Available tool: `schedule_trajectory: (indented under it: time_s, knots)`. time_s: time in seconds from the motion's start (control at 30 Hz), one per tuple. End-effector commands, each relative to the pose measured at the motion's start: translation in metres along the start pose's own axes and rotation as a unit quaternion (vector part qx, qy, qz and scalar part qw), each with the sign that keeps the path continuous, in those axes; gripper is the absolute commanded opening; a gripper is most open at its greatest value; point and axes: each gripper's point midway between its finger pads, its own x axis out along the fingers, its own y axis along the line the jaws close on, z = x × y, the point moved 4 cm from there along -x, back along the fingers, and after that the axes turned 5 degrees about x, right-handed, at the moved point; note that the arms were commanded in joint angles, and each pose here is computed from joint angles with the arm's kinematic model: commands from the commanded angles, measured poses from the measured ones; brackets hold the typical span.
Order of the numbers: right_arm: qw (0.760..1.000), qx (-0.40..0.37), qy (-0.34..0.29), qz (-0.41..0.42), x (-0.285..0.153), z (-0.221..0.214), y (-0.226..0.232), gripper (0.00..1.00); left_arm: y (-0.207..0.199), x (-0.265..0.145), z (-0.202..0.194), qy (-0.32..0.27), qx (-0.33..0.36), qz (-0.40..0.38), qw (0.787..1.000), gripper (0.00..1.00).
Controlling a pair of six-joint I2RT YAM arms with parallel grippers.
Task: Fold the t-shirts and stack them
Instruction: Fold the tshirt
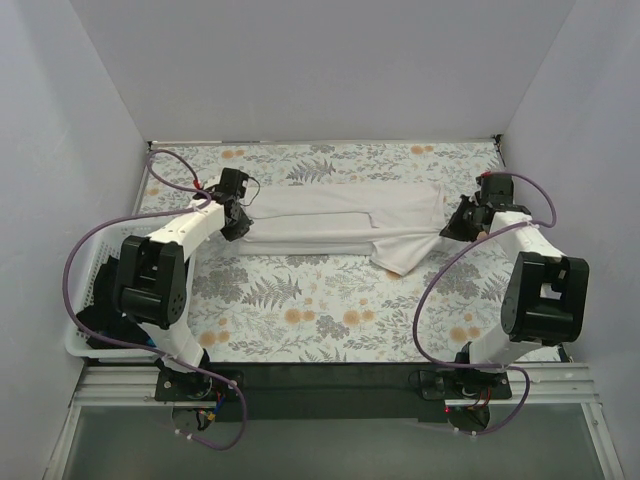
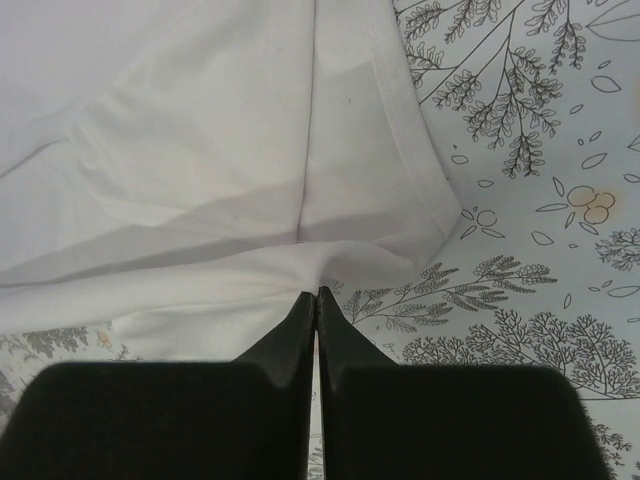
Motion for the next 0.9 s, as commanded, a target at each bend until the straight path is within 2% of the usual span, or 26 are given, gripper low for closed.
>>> schedule_trajectory:
  time_s: [0.0,0.87]
  knots:
    - [1.000,-0.010,-0.026,0.003,0.000,0.021,0.009,0.01,-0.004,0.002,0.015,-0.016,-0.013,-0.003,1.000,0.00]
    - [1.000,-0.022,0.000,-0.017,0.035,0.020,-0.001,0.01,-0.009,0.026,0.016,-0.018,-0.034,0.013,0.999,0.00]
